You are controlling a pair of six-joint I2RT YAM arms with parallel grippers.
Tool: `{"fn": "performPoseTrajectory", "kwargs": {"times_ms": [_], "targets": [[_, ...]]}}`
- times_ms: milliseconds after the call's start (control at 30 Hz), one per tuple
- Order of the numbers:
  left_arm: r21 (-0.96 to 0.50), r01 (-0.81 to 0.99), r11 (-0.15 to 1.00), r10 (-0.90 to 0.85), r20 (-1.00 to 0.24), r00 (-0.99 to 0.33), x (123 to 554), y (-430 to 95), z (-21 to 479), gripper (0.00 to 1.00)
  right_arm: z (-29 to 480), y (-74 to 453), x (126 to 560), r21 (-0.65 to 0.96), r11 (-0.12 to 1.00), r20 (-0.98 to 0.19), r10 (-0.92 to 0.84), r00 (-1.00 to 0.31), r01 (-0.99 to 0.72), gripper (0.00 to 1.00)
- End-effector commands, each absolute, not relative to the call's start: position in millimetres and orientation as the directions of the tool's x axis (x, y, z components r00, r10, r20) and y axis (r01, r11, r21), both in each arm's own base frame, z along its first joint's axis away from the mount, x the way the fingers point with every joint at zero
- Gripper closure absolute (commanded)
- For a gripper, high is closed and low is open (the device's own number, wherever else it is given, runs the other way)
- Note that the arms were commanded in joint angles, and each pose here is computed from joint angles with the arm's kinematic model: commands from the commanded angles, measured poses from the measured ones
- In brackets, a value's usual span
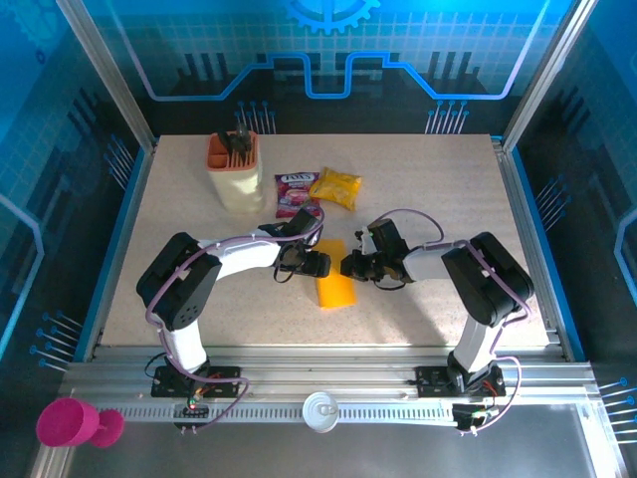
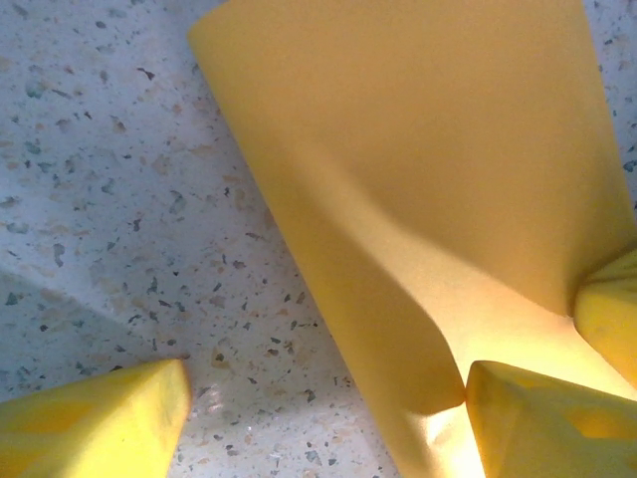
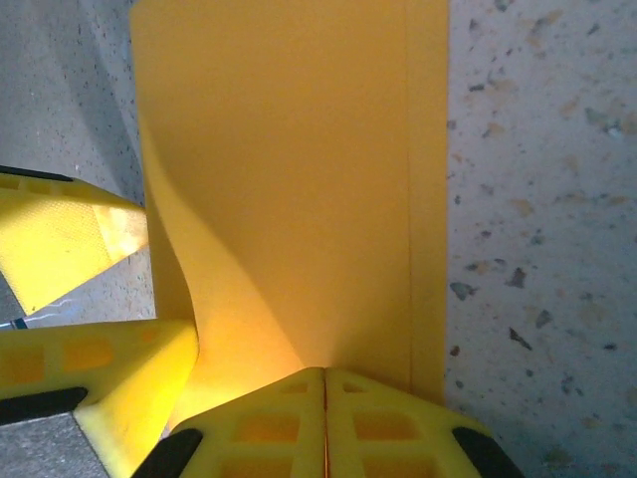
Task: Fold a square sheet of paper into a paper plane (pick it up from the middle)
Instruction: Hold the square sheet of paper at the center of the table.
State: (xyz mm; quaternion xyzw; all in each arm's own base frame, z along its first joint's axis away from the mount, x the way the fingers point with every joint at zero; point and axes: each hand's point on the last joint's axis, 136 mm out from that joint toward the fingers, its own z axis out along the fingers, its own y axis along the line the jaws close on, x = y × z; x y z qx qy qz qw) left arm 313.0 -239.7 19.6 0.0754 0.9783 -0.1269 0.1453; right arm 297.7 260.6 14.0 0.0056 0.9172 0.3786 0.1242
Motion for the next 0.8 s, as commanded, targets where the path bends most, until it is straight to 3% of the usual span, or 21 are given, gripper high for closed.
{"fn": "performPoseTrajectory", "kwargs": {"times_ms": [0,333,467,633,767], "targets": [[-0.194,0.192,0.962,0.140,-0.252,-0.957,304,-236,2,0.24,-3,255,298,0.664,0.745,-0.203,0.106,-0.973,-0.057,0.94],[-0.294,0.180,0.939,0.070,-0.350,-0.934,319,-251,65,0.20,-27,242,287,0.639,0.769,-0.153,0.128,-0.980,0.001,0.96],[-0.374,0.178,0.910,0.037,-0.355,-0.934,315,-263,81,0.23,-33,239,285,0.633,0.774,-0.144,0.128,-0.981,0.008,0.96],[-0.451,0.202,0.869,0.035,-0.351,-0.936,309,-277,85,0.54,-40,237,282,0.627,0.779,-0.132,0.129,-0.983,0.018,0.96],[-0.486,0.202,0.850,0.036,-0.330,-0.943,303,-283,76,0.72,-45,236,279,0.624,0.781,-0.123,0.131,-0.984,0.026,0.96]]}}
